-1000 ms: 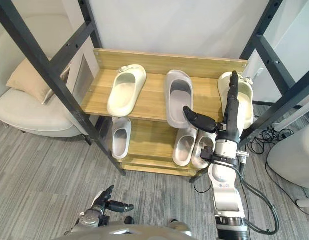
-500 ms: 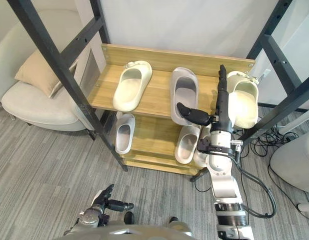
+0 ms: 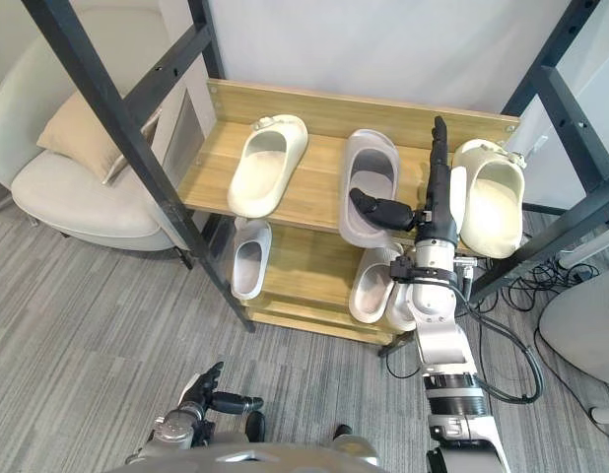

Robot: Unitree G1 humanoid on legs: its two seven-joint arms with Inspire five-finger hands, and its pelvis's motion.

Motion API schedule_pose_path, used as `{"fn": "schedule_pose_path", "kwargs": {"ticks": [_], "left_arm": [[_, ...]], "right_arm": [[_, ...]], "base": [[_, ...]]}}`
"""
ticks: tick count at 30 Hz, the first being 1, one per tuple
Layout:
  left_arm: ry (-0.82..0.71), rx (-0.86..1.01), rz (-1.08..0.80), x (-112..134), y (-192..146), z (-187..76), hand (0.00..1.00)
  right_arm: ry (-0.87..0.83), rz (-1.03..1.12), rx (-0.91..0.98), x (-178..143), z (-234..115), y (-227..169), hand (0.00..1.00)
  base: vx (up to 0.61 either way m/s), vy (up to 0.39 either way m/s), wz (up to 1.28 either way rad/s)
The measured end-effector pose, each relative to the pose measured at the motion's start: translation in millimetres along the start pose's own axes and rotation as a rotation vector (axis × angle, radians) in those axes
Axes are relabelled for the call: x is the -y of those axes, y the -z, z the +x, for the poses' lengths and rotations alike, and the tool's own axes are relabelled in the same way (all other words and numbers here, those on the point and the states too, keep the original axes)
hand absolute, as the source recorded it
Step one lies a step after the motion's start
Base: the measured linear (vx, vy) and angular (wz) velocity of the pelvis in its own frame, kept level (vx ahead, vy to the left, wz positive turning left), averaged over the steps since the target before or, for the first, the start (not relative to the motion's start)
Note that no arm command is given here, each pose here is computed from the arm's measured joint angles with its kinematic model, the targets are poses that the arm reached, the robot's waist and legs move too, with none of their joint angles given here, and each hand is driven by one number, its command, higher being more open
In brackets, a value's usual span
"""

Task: Organize the slippers on the shoe rack

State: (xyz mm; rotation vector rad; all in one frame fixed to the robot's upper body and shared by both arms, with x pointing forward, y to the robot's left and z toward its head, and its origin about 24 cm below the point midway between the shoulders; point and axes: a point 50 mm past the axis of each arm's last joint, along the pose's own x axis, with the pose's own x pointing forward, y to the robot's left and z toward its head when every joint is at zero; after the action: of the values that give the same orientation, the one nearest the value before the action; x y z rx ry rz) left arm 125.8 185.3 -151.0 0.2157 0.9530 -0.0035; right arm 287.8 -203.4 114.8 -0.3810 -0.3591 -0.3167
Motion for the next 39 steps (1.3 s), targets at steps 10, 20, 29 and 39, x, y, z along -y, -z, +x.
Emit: {"fn": "schedule_pose_path", "kwargs": {"ticks": [10, 20, 29, 39], "left_arm": [[-0.001, 0.003, -0.029, -0.3, -1.0, 0.2, 1.0], [0.005, 0.02, -0.046, 0.3, -4.4, 0.5, 1.0], [0.009, 0.019, -0.038, 0.2, -4.9, 0.6, 1.0], [0.01, 0.015, -0.025, 0.5, -3.2, 0.1, 1.0]], "right_arm": [[-0.078, 0.046, -0.019, -4.4, 28.5, 0.6, 0.0], [-0.136, 0.048, 0.043, -4.4, 51.1, -14.2, 0.0], [-0.177, 0.106, 0.12, -9.4, 19.2, -29.5, 0.0], [-0.092, 0.294, 0.386, 8.0, -11.7, -87.2, 0.0]], "base": [[0.0, 0.0, 0.0], [0.0, 0.0, 0.02], [0.0, 0.0, 0.0], [0.0, 0.0, -0.03]]}}
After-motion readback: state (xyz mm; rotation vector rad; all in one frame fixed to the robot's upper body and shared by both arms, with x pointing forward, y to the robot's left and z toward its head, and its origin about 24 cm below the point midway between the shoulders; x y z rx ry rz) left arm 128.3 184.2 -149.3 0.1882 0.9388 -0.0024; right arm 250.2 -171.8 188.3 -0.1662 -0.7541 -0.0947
